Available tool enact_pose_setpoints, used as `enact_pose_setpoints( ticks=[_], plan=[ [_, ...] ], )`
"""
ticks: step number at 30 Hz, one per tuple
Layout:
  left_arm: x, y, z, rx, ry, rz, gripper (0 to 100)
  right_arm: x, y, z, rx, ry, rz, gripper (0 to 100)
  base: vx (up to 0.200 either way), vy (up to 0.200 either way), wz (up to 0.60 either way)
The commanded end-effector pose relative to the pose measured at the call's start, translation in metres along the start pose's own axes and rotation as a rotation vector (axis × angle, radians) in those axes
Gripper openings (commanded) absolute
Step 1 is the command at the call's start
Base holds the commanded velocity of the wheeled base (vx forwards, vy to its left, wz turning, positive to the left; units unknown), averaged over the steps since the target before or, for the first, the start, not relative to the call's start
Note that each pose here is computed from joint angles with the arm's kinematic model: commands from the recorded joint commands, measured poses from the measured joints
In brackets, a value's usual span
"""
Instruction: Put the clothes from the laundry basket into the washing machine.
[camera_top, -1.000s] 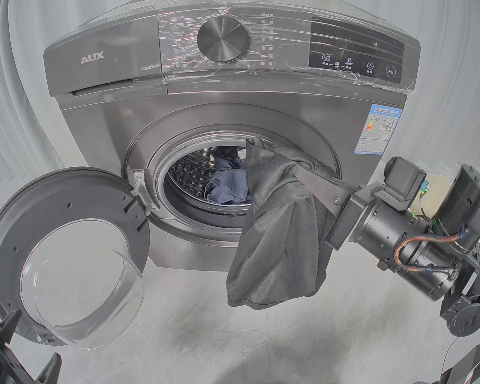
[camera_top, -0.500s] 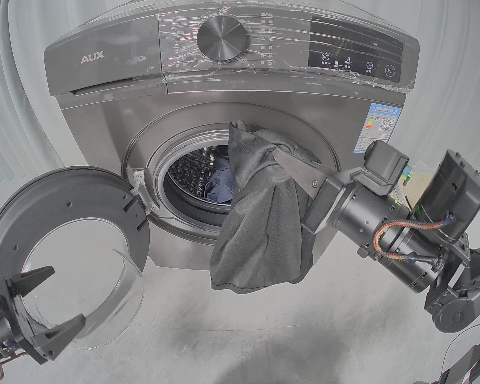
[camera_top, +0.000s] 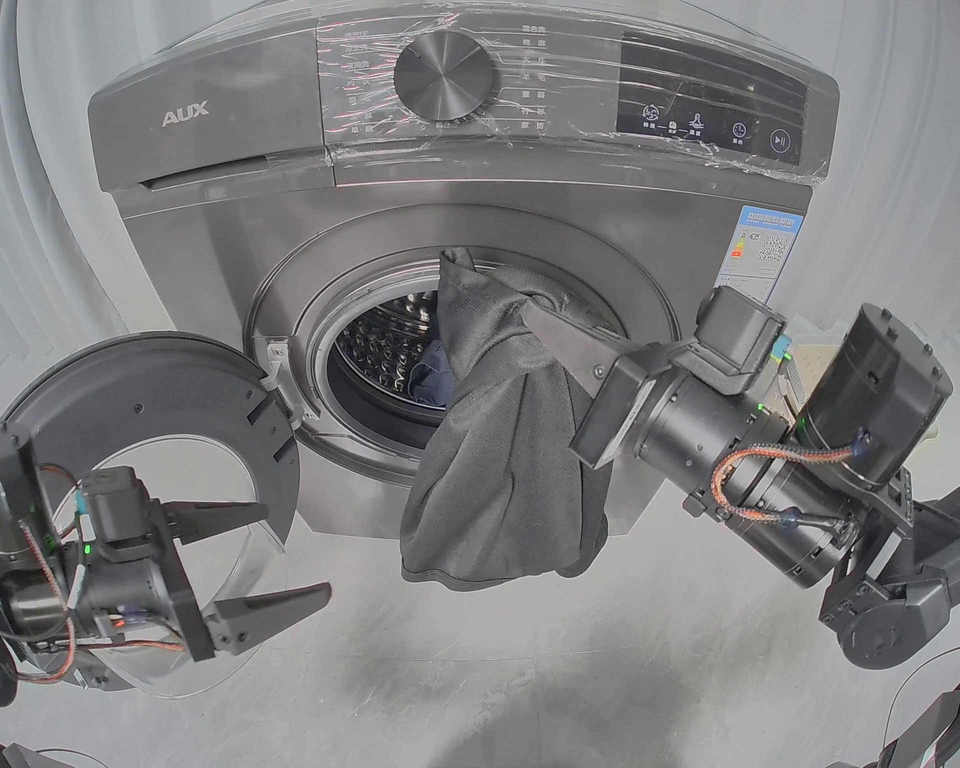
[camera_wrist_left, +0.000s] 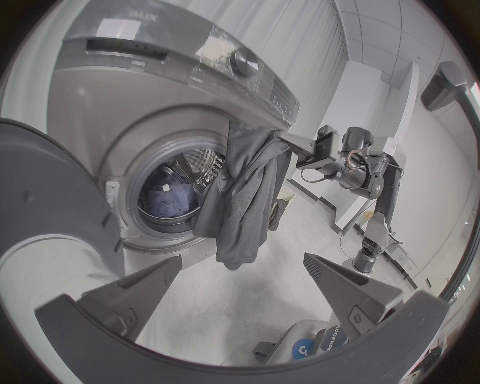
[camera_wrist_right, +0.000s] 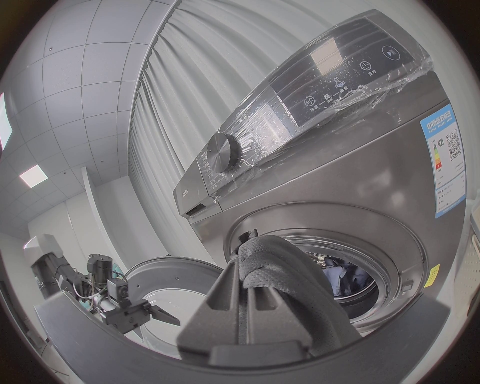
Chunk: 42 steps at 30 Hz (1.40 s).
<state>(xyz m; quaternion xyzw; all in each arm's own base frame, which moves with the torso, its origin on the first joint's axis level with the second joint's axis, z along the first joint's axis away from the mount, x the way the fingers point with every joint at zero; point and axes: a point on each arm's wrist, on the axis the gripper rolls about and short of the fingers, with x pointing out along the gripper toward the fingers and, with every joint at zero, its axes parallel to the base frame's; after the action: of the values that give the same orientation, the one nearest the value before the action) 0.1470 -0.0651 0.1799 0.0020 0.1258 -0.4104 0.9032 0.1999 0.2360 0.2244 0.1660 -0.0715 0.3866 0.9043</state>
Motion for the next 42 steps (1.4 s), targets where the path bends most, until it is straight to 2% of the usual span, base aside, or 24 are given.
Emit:
enact_pose_setpoints(
  ticks=[1,4,12,15,18,19,23,30,35,36,42],
  plan=[
    [0.051,0.012,-0.007,-0.039,0.088,-0.044,100,0.001,0.0,-0.003,-0.001,0.007,-0.002,0,0.0,0.0,0.0],
    [0.064,0.014,-0.007,-0.049,0.082,-0.06,100,0.001,0.0,-0.004,-0.001,0.009,-0.002,0,0.0,0.0,0.0],
    [0.093,0.022,-0.01,-0.049,0.085,-0.029,100,0.002,0.0,-0.003,-0.001,0.004,0.001,0,0.0,0.0,0.0],
    [0.1,0.024,-0.012,-0.06,0.097,-0.036,100,0.002,0.0,-0.003,-0.001,0.004,0.001,0,0.0,0.0,0.0],
    [0.114,0.024,-0.012,-0.089,0.11,-0.05,100,0.002,0.0,-0.002,-0.001,0.003,0.001,0,0.0,0.0,0.0],
    [0.117,0.026,-0.011,-0.09,0.106,-0.05,100,0.002,0.0,-0.003,-0.002,0.006,0.0,0,0.0,0.0,0.0],
    [0.131,0.024,-0.01,-0.081,0.093,-0.071,100,0.002,0.0,-0.003,-0.002,0.006,0.0,0,0.0,0.0,0.0],
    [0.148,0.02,-0.018,-0.086,0.094,-0.103,100,0.002,0.0,-0.003,-0.002,0.006,0.0,0,0.0,0.0,0.0],
    [0.157,0.022,-0.023,-0.07,0.07,-0.092,100,0.001,0.0,-0.004,-0.002,0.009,0.001,0,0.0,0.0,0.0],
    [0.157,0.022,-0.024,-0.069,0.067,-0.089,0,0.001,0.0,-0.004,-0.002,0.009,0.001,0,0.0,0.0,0.0],
    [0.163,0.024,-0.025,-0.047,0.0,-0.077,0,0.001,0.0,-0.004,-0.002,0.009,0.001,0,0.0,0.0,0.0]
  ],
)
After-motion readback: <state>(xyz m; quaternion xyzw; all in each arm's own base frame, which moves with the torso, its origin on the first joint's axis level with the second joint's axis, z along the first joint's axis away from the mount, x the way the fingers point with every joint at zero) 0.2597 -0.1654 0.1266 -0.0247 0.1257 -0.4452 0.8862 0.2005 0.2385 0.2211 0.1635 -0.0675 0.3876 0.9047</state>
